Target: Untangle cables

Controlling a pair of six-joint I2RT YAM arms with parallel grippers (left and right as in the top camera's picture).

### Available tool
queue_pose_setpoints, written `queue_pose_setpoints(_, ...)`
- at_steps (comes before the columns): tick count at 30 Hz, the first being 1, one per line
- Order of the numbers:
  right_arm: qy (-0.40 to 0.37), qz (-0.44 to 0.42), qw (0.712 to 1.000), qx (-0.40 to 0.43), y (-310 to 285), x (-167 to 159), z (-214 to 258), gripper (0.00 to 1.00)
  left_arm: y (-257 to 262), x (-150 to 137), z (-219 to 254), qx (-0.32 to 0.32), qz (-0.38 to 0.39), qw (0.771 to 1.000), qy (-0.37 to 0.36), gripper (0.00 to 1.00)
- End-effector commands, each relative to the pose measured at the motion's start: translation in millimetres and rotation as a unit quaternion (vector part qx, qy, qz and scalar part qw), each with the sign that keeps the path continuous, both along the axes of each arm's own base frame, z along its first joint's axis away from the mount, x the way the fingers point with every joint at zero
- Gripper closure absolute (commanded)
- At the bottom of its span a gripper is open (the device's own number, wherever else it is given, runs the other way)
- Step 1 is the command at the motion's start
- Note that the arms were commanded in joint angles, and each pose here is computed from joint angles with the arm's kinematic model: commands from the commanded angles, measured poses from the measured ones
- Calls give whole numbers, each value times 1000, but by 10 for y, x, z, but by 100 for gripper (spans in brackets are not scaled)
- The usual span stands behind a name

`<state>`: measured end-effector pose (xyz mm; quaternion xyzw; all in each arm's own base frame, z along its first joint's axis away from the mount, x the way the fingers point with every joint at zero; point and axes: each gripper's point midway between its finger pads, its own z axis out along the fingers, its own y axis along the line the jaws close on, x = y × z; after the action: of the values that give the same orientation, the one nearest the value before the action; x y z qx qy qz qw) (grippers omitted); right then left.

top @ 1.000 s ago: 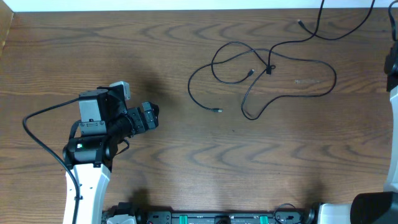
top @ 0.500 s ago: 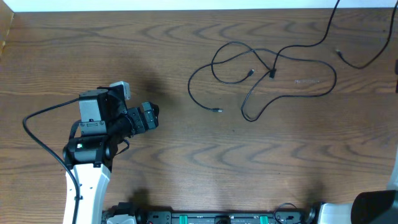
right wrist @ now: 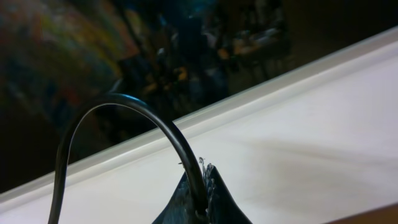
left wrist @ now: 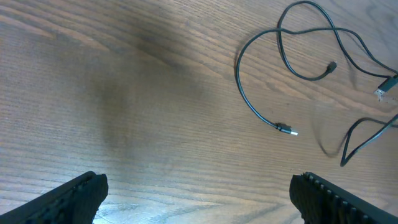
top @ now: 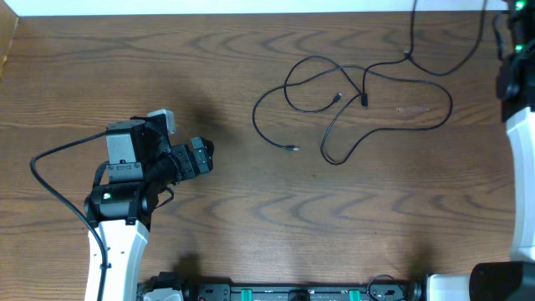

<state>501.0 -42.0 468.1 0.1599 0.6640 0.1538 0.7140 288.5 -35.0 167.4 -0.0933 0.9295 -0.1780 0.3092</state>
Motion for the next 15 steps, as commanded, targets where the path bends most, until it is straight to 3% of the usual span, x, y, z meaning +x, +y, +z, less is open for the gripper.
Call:
queue_pose_setpoints(1,-12,28,1000,-8,302,5,79,99,-5,12,29,-1,-5,1000,-3,2)
queue_pose_setpoints(15,-57,137,989,-8,1409,-106,283,99,-5,12,29,-1,-5,1000,-3,2)
